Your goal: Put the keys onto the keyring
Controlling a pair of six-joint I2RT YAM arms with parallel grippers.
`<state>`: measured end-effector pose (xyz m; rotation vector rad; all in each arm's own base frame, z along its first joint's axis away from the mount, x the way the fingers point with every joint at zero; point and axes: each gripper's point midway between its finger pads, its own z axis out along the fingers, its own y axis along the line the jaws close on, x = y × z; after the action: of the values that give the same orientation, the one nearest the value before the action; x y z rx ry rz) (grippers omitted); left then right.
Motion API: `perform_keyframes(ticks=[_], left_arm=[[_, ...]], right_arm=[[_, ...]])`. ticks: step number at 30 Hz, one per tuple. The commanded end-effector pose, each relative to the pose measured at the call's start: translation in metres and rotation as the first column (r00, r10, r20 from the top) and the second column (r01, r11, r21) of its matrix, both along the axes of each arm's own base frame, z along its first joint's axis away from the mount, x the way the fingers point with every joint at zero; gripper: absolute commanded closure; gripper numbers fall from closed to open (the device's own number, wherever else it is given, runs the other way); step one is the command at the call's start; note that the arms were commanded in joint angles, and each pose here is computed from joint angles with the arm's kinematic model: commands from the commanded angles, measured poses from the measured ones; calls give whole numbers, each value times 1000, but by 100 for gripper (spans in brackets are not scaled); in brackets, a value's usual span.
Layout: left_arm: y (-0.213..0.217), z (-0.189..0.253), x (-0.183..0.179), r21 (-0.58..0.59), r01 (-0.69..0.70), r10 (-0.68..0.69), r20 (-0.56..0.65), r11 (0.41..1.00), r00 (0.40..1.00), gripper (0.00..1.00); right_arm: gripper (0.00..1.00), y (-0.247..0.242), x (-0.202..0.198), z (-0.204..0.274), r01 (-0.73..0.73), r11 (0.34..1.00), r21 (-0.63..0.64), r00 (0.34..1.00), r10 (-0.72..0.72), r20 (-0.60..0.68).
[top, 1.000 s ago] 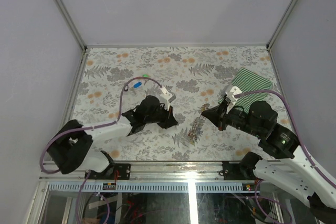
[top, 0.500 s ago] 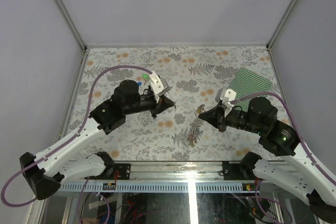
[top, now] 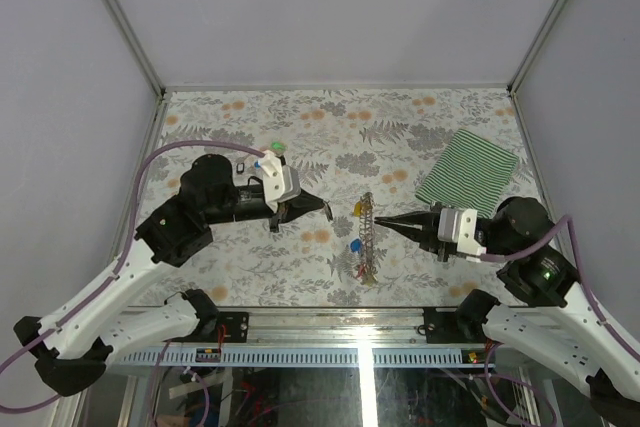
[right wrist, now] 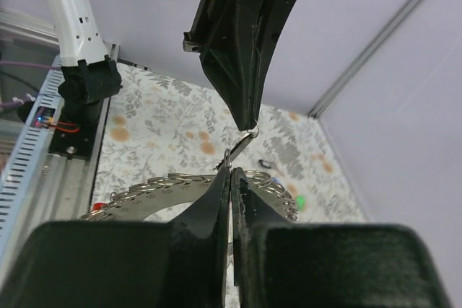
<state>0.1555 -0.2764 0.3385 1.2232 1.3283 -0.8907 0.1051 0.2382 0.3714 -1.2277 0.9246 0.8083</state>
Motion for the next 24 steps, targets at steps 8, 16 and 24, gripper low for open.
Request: perform_keyframes(ticks=[8,16,24], left_arm=[[11,52,-38,-78,163,-145,193,983,970,100],[5,59,-49,-92,230,-214,150,969,965,100],[6,64,-48,-110,214,-200,128,971,971,100]], right_arm=[[100,1,-3,30,-41,999,24,909,27,416],[100,10,2,38,-44,997,62,992,36,122],[100,22,-1,49,-68,996,58,966,81,-246]])
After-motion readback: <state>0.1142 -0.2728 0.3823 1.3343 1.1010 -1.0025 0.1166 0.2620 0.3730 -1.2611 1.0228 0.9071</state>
